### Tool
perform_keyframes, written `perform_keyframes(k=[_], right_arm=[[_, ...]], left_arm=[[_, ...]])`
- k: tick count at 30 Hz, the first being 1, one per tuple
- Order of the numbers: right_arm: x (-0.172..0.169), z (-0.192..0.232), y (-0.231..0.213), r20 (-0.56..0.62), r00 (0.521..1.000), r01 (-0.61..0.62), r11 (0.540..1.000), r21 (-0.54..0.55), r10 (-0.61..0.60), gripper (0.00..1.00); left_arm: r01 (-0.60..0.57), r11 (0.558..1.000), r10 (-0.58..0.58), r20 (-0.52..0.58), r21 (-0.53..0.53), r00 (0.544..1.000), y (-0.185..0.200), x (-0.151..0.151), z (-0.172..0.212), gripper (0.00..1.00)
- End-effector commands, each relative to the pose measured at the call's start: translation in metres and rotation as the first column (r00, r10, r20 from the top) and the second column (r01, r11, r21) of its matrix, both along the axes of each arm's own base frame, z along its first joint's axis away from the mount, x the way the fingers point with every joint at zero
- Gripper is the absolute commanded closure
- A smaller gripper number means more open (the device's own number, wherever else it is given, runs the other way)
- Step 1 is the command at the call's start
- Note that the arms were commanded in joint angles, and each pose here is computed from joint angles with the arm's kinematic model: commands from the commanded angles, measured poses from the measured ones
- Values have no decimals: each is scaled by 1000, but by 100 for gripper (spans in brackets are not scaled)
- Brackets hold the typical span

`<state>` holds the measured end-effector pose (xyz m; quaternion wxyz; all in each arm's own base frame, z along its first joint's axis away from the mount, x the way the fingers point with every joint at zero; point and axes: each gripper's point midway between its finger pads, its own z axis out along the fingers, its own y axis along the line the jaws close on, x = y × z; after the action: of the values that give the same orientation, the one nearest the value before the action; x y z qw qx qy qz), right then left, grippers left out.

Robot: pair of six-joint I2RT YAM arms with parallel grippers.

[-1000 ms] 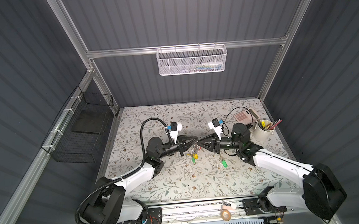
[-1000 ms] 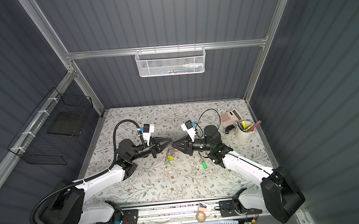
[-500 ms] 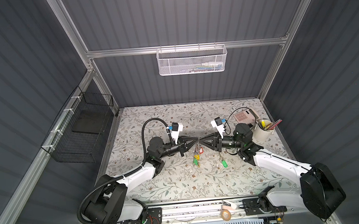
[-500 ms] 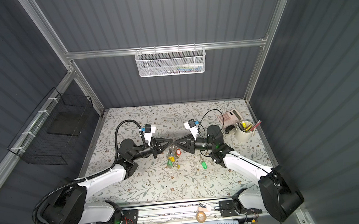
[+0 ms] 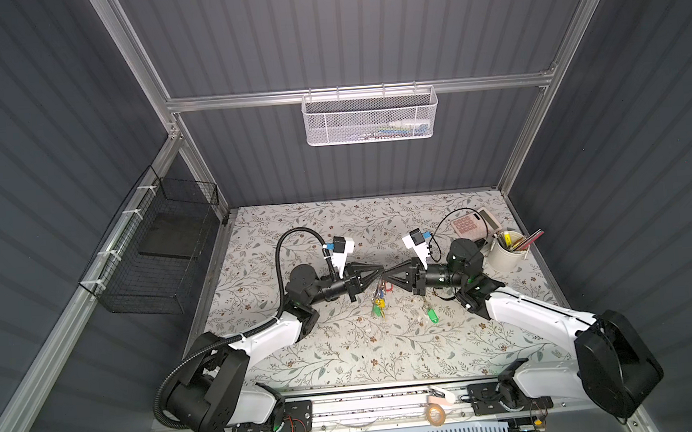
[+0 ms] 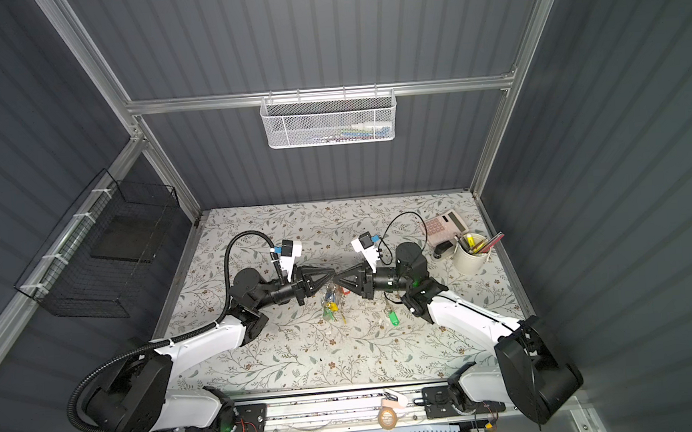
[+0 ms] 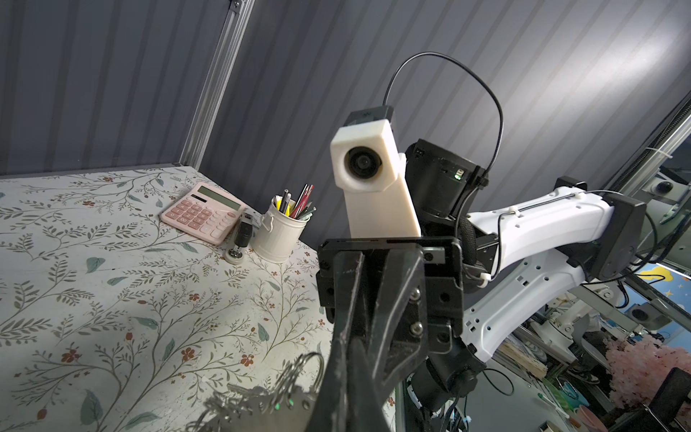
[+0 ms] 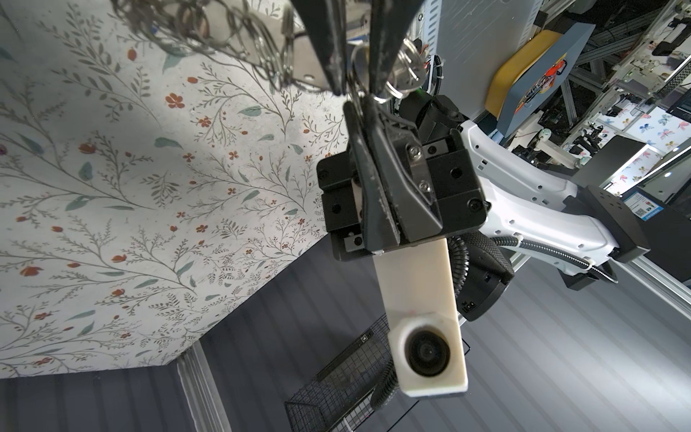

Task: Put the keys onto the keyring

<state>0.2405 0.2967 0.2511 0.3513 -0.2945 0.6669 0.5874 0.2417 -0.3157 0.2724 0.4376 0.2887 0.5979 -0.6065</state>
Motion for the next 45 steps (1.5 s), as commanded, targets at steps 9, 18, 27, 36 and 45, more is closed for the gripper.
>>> perform_keyframes(k=[9,18,27,36,45], right_arm=[[2,3,3,17,1000,2,1000,12,-2,100],[5,0,2,18,1000,17,1000,17,-17,100],[3,1,2,39,999,14,1000,25,-15,100],[-2,5,1,54,999,-3,999,50,0,100],[-9,12,1,75,997,-39,995,91,32,100]], left_arm=[[35,999,-34,40,-27,999,-4,-5,10,100],[-47,999,48,30,-14,998,1,7,17,92],[-116,993,116,-16,-18,993,14,22,46,65],[-140,990,142,-80,27,987,47,24,32,54],[25,994,-10,-134,108,991,34,8,-4,64]])
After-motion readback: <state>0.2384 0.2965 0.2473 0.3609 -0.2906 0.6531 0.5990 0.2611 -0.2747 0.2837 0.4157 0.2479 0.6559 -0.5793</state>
